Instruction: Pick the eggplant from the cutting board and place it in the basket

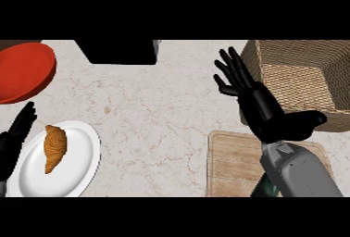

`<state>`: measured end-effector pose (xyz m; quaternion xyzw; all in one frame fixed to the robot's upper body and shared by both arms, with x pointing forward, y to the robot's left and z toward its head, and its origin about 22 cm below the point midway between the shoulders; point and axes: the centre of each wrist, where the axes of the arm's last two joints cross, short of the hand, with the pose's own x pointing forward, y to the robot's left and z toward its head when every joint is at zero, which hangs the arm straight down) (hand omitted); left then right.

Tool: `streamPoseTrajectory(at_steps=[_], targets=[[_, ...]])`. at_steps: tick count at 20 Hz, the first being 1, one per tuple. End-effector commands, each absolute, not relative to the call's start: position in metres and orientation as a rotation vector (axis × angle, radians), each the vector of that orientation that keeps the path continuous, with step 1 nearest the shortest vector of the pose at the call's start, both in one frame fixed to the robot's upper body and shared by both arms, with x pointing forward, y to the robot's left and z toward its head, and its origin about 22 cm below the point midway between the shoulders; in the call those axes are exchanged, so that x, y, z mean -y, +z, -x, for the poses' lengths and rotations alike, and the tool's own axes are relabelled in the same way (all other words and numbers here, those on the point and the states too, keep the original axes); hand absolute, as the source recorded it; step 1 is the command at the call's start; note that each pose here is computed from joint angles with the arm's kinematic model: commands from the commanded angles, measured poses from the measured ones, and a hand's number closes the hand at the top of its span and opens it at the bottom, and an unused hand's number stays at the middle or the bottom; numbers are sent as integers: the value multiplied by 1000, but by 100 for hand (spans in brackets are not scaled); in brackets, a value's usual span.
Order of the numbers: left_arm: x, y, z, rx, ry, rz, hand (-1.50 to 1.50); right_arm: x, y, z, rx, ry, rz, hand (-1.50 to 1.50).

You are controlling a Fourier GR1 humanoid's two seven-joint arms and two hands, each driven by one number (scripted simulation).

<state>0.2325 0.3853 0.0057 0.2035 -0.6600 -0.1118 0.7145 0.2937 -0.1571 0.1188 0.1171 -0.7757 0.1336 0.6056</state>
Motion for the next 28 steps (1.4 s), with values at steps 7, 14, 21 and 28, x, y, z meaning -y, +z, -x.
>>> streamPoseTrajectory(at_steps=[7, 14, 21, 28], targets=[[-346, 10, -257, 1419, -59, -254, 0, 298, 83, -272, 1807, 448, 12, 150], [-319, 28, -284, 1375, -69, -210, 0, 211, 38, -251, 1922, 247, 203, -150], [-316, 38, -291, 1385, -65, -197, 0, 223, 129, -260, 1627, 305, 289, -150], [-314, 30, -287, 1377, -65, -189, 0, 288, 187, -276, 1178, 622, 769, -150]])
